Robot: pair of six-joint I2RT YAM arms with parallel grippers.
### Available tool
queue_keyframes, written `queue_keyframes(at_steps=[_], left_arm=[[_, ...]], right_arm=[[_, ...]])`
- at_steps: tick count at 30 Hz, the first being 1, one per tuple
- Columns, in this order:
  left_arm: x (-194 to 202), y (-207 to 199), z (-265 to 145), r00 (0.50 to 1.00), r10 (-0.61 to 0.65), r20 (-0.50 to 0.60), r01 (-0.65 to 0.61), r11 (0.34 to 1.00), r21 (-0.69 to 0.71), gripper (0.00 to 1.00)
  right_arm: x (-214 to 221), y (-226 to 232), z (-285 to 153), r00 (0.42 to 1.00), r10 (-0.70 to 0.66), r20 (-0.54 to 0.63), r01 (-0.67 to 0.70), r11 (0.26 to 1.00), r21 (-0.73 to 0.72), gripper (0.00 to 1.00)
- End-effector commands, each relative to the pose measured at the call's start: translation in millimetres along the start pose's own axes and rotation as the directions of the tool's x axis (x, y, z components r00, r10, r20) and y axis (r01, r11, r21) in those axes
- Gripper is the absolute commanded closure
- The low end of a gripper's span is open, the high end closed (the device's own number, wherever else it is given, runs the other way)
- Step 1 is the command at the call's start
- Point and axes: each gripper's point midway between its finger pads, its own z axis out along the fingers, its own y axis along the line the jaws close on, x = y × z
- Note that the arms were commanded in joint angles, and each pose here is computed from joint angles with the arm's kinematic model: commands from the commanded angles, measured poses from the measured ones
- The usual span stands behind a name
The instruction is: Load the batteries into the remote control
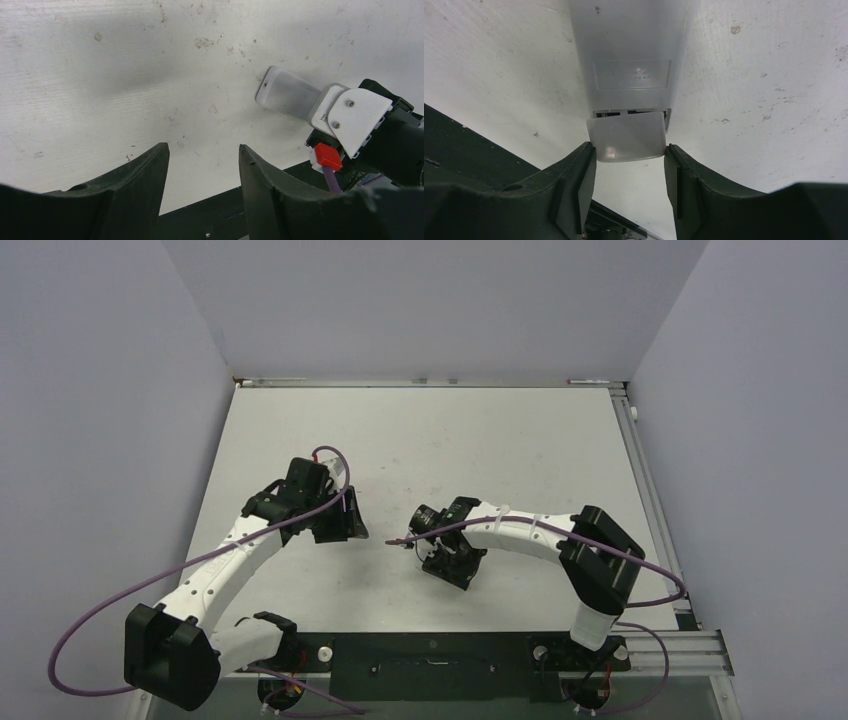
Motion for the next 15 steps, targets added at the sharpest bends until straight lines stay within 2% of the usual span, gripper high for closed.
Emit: queue_keyframes(at_steps=[1, 15], left_arm=[[-10, -7, -2, 0.999, 0.0, 0.038, -0.001, 0.999, 0.04, 0.49], [-10, -6, -1, 0.999, -0.002, 0.039, 0.001, 0.999, 0.037, 0.5]], right_arm=[[-6, 3, -1, 1.0, 0.011, 0.005, -0.011, 1.0, -0.008, 0.92], [-13, -9, -6, 0.996, 0.072, 0.042, -0.072, 0.997, -0.002, 0.92]])
